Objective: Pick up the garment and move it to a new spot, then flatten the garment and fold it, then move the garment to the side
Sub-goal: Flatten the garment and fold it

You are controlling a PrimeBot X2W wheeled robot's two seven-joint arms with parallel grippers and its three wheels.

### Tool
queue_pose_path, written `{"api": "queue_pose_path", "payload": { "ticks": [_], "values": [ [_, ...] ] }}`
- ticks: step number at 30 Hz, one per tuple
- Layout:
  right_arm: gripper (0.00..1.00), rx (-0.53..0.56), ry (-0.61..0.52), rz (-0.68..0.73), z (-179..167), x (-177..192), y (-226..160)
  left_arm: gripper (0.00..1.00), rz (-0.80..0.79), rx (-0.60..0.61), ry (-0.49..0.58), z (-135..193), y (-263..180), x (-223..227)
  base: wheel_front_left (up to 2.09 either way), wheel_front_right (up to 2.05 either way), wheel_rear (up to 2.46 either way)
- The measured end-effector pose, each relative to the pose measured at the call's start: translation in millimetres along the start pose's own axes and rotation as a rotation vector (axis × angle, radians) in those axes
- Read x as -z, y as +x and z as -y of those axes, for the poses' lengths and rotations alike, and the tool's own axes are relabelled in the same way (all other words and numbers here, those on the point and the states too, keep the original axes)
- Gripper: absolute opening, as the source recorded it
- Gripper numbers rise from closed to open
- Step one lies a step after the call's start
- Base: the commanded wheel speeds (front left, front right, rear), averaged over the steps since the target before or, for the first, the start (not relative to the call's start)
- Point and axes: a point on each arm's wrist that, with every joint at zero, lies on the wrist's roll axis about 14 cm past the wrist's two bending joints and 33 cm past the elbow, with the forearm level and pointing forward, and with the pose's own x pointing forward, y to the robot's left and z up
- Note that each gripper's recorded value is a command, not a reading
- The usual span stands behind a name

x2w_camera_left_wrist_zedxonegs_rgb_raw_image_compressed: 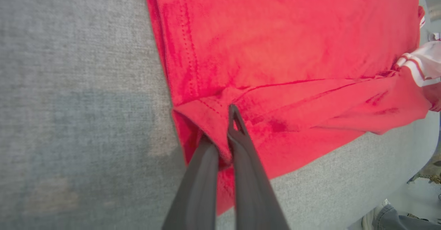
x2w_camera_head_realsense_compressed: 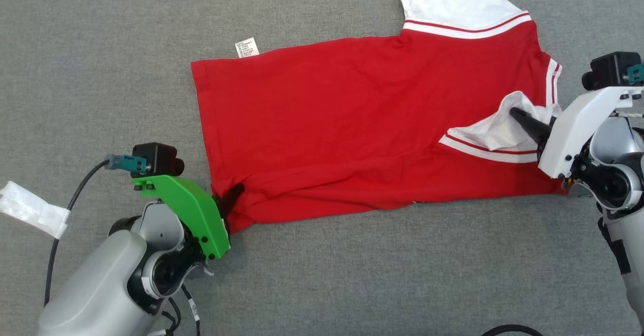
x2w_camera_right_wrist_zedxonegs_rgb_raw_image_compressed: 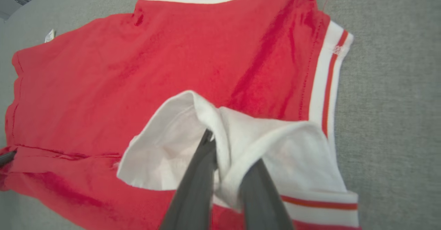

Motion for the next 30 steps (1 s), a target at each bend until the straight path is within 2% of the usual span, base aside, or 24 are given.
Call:
{"api": "queue_pose_path", "payload": {
  "ticks": [1,3,9,14,17,19,20,24,27,30],
  "values": [
    [1.00,0.002,-0.002,0.004,0,0,0,1.00,-0.008,0.011,0.000,2,0,2,0.00,0.00,0.00],
    [1.00,-0.006,-0.012,-0.001,-3,3,0,1.00,-0.003,0.037,-0.020,9,-1,2,0.00,0.00,0.00],
    [1.00,0.025,-0.071,0.153,1,-17,-18,1.00,0.116,0.106,-0.015,32,-16,-11,0.00,0.00,0.00],
    [1.00,0.080,-0.176,0.396,6,-52,-55,1.00,0.332,0.139,-0.005,47,-50,-36,0.00,0.00,0.00],
    [1.00,0.134,-0.221,0.508,13,-55,-79,1.00,0.426,0.078,0.041,40,-67,-34,0.00,0.00,0.00],
    [1.00,0.169,-0.216,0.560,18,-49,-91,1.00,0.460,0.038,0.031,35,-73,-25,0.00,0.00,0.00],
    [1.00,0.197,-0.206,0.567,22,-33,-98,1.00,0.419,0.031,0.012,35,-71,-2,0.00,0.00,0.00],
    [1.00,0.271,-0.220,0.471,39,8,-98,1.00,0.339,0.001,-0.037,30,-59,30,0.00,0.00,0.00],
    [1.00,0.283,-0.204,0.413,44,22,-89,1.00,0.298,-0.032,-0.034,21,-47,36,0.00,0.00,0.00],
    [1.00,0.295,-0.238,0.318,49,36,-78,1.00,0.244,-0.027,-0.008,23,-35,33,0.00,0.00,0.00]
  ]
}}
